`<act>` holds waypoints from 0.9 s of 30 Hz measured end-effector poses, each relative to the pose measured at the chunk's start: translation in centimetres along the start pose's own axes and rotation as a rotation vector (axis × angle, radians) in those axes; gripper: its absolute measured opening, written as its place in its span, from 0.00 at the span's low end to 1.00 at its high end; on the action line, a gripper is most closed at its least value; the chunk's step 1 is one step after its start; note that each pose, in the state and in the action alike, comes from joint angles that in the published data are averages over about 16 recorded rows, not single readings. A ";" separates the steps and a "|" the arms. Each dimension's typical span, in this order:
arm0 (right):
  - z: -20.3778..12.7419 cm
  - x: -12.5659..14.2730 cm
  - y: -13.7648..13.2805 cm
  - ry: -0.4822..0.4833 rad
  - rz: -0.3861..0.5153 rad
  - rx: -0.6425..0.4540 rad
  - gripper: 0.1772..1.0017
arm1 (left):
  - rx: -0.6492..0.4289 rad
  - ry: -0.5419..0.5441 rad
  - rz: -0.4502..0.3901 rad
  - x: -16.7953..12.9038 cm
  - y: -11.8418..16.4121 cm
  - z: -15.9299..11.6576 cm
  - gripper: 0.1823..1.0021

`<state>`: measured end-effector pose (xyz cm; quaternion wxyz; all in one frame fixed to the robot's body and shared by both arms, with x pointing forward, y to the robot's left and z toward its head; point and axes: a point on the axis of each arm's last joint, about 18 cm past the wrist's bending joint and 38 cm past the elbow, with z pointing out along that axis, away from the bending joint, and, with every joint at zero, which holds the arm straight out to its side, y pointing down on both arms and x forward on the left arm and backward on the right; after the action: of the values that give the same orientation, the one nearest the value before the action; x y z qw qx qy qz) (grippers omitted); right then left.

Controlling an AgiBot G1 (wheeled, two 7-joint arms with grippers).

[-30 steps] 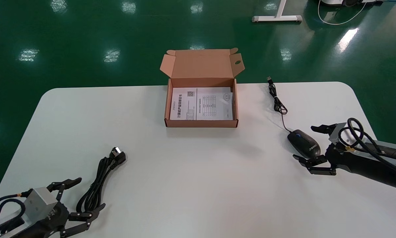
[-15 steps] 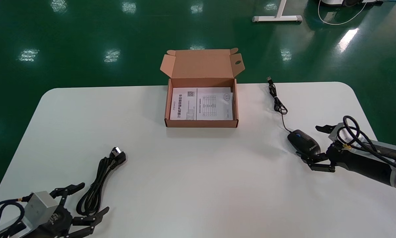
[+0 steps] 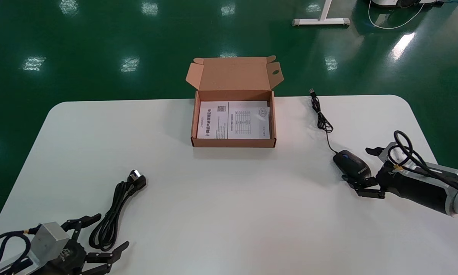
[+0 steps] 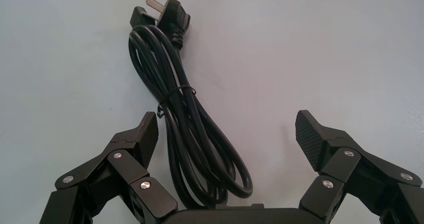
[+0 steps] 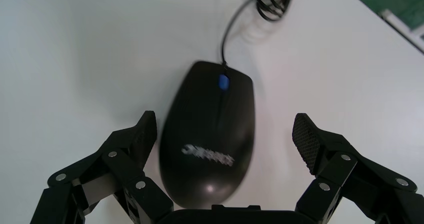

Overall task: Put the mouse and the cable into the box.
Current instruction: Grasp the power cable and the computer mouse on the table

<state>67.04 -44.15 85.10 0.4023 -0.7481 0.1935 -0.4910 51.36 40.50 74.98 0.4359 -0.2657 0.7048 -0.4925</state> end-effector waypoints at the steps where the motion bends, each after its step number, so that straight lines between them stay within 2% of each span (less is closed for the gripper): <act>1: 0.0 0.0 0.1 0.001 0.004 -0.002 1.00 | 0.000 0.000 -0.001 0.0 0.0 0.0 1.00; 18: -0.1 0.2 0.3 0.002 0.011 -0.011 0.99 | -0.001 0.002 -0.002 0.0 0.0 0.0 1.00; 27: -0.1 0.1 0.3 0.001 0.008 -0.010 0.90 | -0.010 0.006 0.009 -0.1 0.2 -0.1 1.00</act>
<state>67.00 -44.45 84.94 0.4004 -0.7490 0.1991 -0.4889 51.36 40.65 74.86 0.4348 -0.2632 0.7096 -0.4879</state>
